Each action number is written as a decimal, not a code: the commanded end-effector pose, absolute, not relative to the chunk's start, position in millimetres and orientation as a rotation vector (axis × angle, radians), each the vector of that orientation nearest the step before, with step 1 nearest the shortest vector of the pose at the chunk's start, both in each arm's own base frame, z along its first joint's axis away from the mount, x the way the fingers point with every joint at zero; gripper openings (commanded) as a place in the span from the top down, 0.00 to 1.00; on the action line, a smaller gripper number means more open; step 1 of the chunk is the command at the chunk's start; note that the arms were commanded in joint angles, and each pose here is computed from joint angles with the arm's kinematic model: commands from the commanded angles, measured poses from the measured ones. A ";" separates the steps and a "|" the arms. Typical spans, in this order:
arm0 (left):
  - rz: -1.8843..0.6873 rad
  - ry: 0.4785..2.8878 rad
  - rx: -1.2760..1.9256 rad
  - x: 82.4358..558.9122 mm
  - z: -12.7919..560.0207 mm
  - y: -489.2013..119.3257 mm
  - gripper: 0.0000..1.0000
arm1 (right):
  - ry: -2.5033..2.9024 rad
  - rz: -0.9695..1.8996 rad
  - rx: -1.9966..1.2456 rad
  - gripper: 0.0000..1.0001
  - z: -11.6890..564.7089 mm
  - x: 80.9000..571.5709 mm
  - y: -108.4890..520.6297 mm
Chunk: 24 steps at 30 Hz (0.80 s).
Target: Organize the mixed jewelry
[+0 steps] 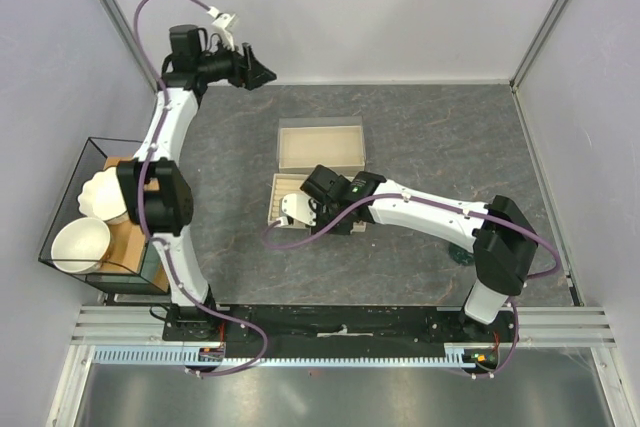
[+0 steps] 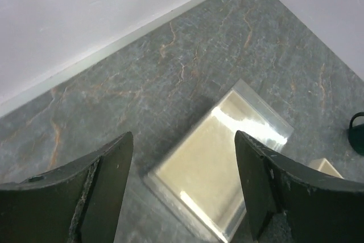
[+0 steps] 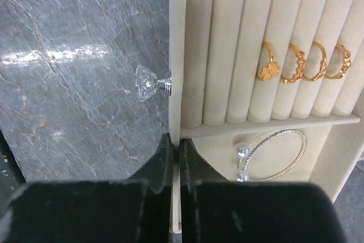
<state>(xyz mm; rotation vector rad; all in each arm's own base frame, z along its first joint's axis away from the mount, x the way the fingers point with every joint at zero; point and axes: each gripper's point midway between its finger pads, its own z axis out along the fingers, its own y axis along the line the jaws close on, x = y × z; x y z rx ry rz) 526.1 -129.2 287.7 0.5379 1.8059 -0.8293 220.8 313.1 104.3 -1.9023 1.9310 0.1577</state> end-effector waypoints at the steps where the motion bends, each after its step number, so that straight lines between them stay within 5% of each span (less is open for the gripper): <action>1: -0.914 1.795 0.773 525.8 276.7 -172.2 0.20 | 1.851 0.081 -1.889 1.00 125.7 235.1 317.3; 24: -1.071 1.718 1.054 543.8 191.8 -225.2 0.15 | 1.807 0.091 -1.914 1.00 116.4 251.7 322.8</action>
